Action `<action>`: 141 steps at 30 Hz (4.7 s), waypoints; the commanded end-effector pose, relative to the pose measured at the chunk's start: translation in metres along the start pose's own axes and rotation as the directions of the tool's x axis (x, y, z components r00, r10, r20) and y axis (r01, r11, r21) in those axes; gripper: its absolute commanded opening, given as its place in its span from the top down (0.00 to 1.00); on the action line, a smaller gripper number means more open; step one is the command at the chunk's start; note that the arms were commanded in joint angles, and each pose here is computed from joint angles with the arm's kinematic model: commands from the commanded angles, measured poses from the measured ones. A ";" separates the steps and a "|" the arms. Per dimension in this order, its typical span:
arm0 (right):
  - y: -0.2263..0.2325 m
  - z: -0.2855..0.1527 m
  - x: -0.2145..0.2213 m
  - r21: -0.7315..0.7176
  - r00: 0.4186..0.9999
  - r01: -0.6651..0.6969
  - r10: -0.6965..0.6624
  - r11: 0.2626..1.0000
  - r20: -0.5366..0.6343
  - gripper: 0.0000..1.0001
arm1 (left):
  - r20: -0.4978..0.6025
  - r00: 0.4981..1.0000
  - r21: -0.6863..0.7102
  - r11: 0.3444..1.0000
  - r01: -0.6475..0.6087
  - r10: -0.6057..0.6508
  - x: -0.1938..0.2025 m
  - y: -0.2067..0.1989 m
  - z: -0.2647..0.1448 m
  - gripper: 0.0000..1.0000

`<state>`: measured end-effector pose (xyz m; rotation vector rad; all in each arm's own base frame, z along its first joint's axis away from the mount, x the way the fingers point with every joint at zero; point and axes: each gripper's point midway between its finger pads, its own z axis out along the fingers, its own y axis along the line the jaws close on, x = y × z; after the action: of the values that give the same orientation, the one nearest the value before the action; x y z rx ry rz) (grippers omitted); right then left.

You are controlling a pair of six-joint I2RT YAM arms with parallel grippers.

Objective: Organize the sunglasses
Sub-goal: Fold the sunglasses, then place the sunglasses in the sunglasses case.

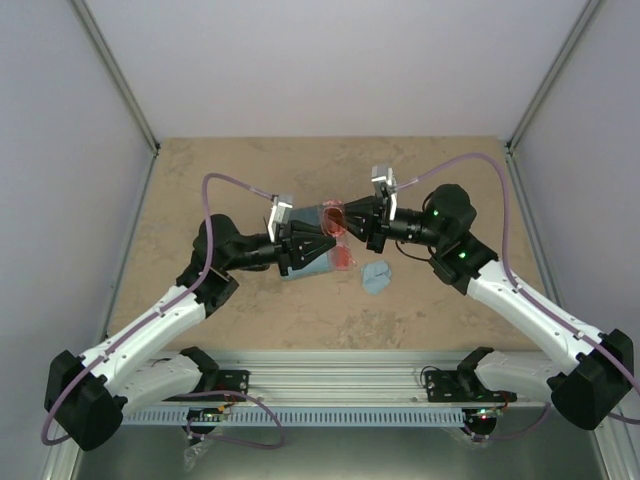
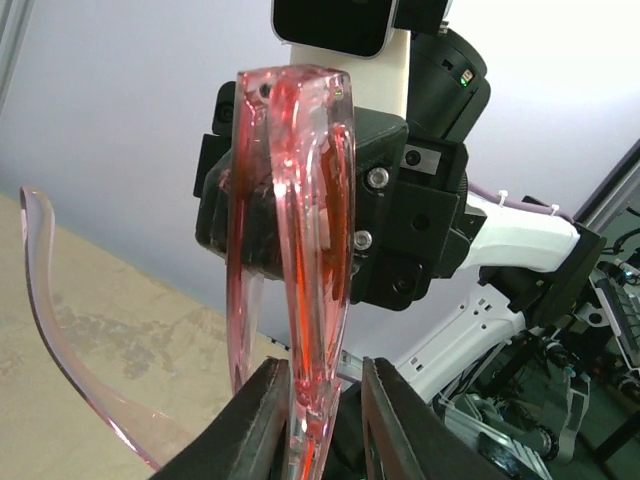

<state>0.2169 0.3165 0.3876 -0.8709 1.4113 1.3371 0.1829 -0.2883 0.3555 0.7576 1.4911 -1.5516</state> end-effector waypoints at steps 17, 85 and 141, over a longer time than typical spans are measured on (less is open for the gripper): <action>0.018 0.002 -0.005 -0.096 0.999 0.050 -0.049 0.994 0.011 0.97 | 0.010 0.998 0.088 0.994 -0.066 0.066 -0.001 -0.014 -0.001 1.00; 0.034 0.001 -0.009 -0.016 0.996 0.030 -0.032 0.999 -0.089 0.50 | 0.000 0.767 0.115 0.762 -0.638 0.642 -0.039 -0.058 -0.006 1.00; -0.146 -0.175 0.129 0.896 0.939 -0.280 0.290 0.344 0.183 0.46 | -0.985 0.171 -0.143 0.682 -0.717 -0.027 0.172 0.237 -0.052 1.00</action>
<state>0.2889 0.1400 0.2141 0.1586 2.0351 0.5205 0.2985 -0.2561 0.0818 1.6439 2.1894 0.0130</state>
